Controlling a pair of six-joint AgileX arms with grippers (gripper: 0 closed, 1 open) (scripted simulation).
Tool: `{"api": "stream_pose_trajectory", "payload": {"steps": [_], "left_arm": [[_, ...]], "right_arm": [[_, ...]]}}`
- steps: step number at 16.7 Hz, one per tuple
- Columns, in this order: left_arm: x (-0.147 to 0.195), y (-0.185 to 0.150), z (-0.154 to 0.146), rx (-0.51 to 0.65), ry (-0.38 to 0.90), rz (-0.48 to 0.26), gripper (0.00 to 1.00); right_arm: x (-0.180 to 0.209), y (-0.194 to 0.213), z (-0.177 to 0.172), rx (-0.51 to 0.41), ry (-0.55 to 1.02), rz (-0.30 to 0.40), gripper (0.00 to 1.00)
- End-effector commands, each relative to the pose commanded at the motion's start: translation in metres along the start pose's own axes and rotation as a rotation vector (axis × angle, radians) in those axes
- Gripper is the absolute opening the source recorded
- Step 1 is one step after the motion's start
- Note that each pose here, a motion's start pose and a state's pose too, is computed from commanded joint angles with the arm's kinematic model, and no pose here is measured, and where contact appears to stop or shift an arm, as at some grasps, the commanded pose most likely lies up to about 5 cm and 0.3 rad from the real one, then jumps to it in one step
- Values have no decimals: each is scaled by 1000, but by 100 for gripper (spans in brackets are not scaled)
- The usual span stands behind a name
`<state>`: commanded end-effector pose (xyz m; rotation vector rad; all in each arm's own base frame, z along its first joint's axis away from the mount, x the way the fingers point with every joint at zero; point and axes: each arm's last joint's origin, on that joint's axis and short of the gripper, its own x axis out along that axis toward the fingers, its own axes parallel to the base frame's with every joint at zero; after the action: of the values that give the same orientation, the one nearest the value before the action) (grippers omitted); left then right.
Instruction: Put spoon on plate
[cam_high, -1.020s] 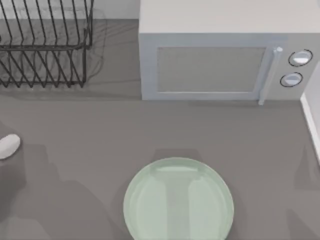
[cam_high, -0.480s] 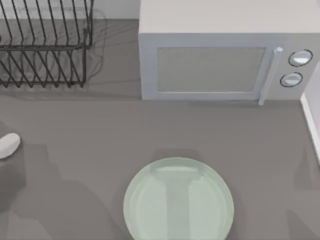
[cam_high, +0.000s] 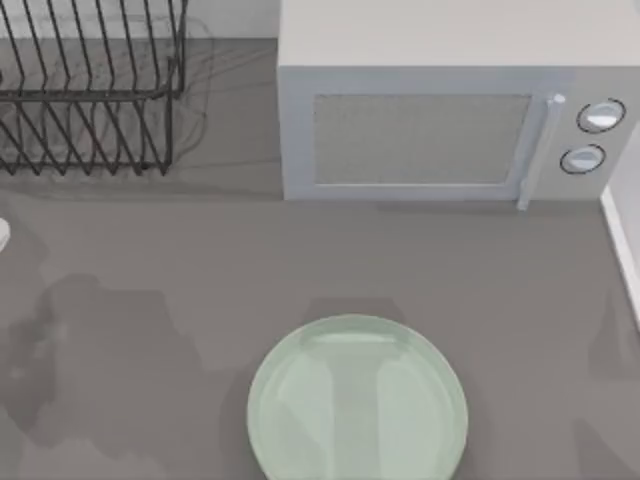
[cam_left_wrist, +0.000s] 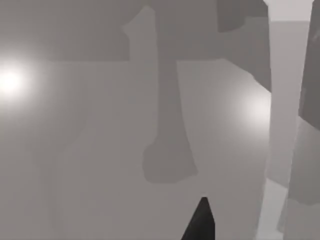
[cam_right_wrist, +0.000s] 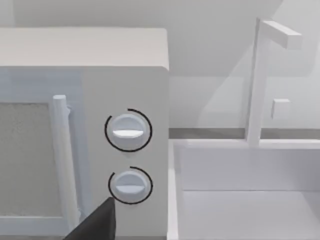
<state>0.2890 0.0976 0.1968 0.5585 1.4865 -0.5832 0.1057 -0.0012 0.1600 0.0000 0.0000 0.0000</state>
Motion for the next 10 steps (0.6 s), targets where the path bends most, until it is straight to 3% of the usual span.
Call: {"api": "stream_pose_trajectory", "payload": {"steps": [3, 10], "left_arm": [[-17, -3, -1, -1, -7, 12, 0], [-13, -2, 2, -47, -1, 9, 0]], "right_arm": [[0, 0, 0, 0, 0, 0, 100], [0, 0, 0, 0, 0, 0, 100]]}}
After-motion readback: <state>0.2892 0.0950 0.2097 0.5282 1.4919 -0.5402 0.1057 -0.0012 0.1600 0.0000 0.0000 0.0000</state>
